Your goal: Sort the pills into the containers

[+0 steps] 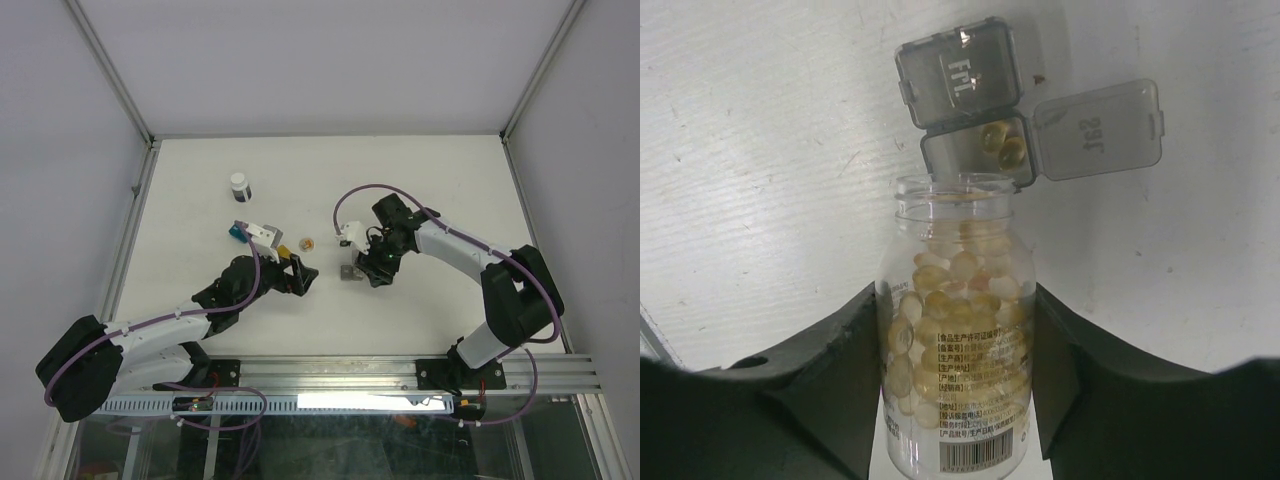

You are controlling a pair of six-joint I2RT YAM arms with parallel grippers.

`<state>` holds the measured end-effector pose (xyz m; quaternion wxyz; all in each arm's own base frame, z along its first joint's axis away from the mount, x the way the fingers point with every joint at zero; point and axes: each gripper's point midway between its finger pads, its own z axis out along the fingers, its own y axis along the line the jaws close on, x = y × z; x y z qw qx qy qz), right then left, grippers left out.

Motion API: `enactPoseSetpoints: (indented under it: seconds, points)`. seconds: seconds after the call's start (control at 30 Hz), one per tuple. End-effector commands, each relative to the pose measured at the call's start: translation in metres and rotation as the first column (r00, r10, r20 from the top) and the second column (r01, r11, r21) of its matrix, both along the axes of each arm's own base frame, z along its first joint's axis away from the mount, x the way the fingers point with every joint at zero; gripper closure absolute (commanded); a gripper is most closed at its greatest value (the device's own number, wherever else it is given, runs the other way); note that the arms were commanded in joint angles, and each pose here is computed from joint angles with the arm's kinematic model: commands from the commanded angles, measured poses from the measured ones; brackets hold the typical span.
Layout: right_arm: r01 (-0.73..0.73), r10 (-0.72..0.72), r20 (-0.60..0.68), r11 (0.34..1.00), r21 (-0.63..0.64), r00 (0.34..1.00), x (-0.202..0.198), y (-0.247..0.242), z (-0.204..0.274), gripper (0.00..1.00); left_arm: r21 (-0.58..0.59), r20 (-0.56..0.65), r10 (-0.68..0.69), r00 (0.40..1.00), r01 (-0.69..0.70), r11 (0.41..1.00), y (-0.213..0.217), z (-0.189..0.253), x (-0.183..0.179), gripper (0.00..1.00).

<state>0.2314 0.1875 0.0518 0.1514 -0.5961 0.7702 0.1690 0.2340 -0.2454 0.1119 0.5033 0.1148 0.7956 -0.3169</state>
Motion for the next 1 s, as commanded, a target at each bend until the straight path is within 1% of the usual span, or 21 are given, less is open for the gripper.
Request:
enactPoseSetpoints:
  seconds: [0.0,0.07,0.17,0.27,0.37,0.47,0.57,0.63,0.7,0.8,0.83,0.87,0.97]
  points:
    - [-0.021,0.018,0.028,0.995,0.098,0.999,0.004,0.014,0.023,1.0,-0.112,0.069,-0.077,0.995,0.084,0.99,-0.019,0.027,-0.005,0.05]
    - [-0.022,0.019,0.021,0.989,0.146,1.0,0.002,0.018,0.033,1.0,-0.126,0.07,-0.096,0.993,0.104,0.987,-0.024,0.03,-0.003,0.01]
    - [-0.009,0.005,0.016,0.964,0.266,1.0,0.0,0.022,0.058,1.0,-0.133,0.054,-0.106,0.993,0.112,0.985,-0.028,0.033,0.004,0.01]
    - [0.009,-0.022,0.024,0.905,0.426,0.999,0.002,0.021,0.094,1.0,-0.128,0.015,-0.092,0.996,0.093,0.987,-0.03,0.037,0.012,0.01]
    - [-0.029,-0.031,0.096,0.824,0.566,0.995,0.002,0.023,0.134,1.0,-0.1,-0.03,-0.057,0.998,0.054,0.994,-0.03,0.039,0.022,0.02]
    - [-0.081,-0.079,0.211,0.75,0.656,0.974,0.006,0.023,0.175,1.0,-0.001,-0.084,0.035,0.996,-0.035,0.999,-0.021,0.033,0.037,0.04]
    - [-0.133,-0.138,0.298,0.67,0.73,0.945,0.008,0.026,0.218,1.0,0.131,-0.097,0.117,0.988,-0.104,0.986,-0.011,0.026,0.055,0.06]
    - [-0.159,-0.149,0.311,0.613,0.774,0.939,0.005,0.029,0.242,1.0,0.211,-0.11,0.145,0.983,-0.119,0.97,-0.009,0.021,0.064,0.07]
    - [-0.172,-0.14,0.297,0.559,0.811,0.945,-0.002,0.032,0.262,1.0,0.284,-0.125,0.176,0.976,-0.135,0.949,-0.008,0.017,0.074,0.08]
    - [-0.153,-0.122,0.241,0.488,0.859,0.963,-0.014,0.032,0.271,1.0,0.404,-0.145,0.227,0.963,-0.152,0.902,-0.002,0.0,0.085,0.1]
    - [-0.162,-0.129,0.248,0.469,0.869,0.96,-0.015,0.029,0.269,1.0,0.433,-0.145,0.239,0.96,-0.155,0.888,0.0,-0.005,0.089,0.11]
    - [-0.17,-0.138,0.258,0.455,0.874,0.956,-0.016,0.026,0.263,1.0,0.458,-0.146,0.246,0.958,-0.155,0.875,0.001,-0.008,0.092,0.14]
    - [-0.157,-0.178,0.261,0.451,0.879,0.949,-0.013,0.014,0.245,1.0,0.499,-0.175,0.233,0.957,-0.118,0.858,-0.003,-0.017,0.101,0.21]
